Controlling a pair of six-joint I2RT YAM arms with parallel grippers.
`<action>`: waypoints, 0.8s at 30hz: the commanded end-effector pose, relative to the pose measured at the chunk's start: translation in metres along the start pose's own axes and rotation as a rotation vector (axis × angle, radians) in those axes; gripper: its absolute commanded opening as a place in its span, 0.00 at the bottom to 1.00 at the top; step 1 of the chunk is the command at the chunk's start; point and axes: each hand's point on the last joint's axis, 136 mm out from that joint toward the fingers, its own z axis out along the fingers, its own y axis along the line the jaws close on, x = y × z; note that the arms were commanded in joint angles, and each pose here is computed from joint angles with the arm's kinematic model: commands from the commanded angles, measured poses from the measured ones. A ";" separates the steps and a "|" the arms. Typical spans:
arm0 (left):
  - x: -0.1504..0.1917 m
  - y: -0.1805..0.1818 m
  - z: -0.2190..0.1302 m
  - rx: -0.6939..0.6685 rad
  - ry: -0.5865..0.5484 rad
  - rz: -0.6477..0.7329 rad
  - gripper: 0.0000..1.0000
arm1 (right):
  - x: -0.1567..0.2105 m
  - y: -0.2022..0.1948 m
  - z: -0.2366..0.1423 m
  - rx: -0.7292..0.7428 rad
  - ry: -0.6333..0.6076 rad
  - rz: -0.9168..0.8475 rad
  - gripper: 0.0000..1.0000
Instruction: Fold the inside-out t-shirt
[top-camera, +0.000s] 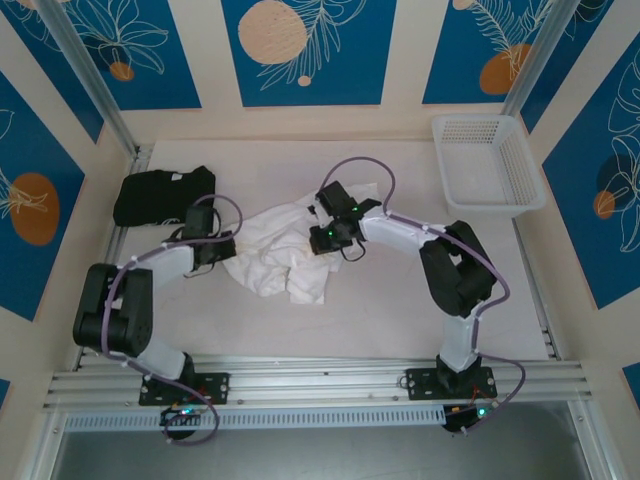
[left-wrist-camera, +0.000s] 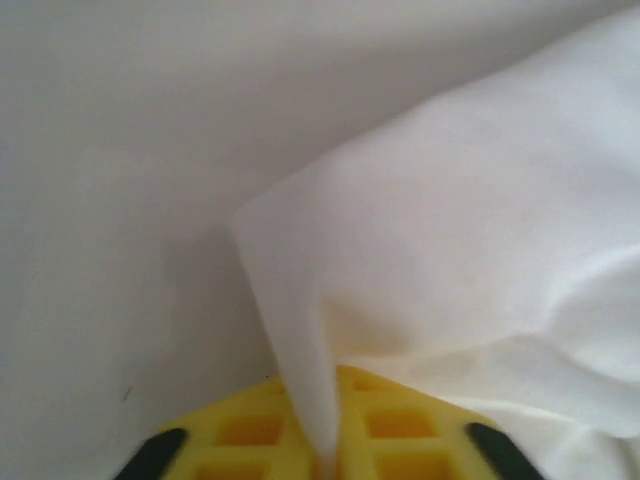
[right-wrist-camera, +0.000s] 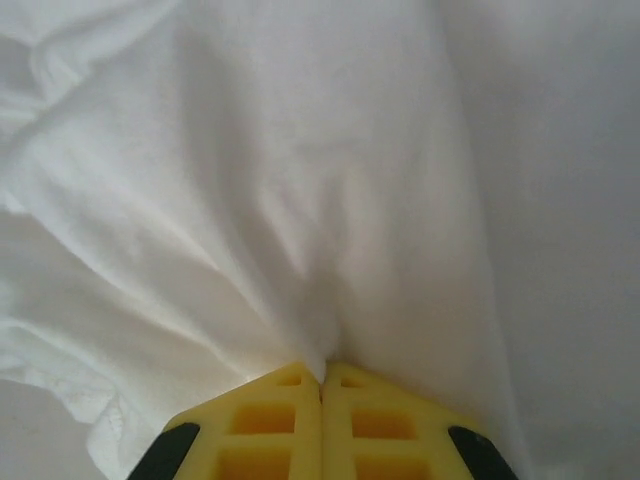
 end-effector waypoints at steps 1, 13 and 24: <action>-0.061 -0.050 -0.071 0.197 -0.219 0.005 0.03 | -0.060 0.017 -0.096 -0.038 -0.290 -0.077 0.00; -0.164 -0.147 -0.364 0.684 -0.910 0.073 0.00 | -0.122 0.045 -0.401 -0.027 -1.027 -0.241 0.00; -0.170 -0.149 -0.392 0.658 -0.964 0.107 0.00 | -0.127 0.029 -0.453 0.072 -1.124 -0.245 0.00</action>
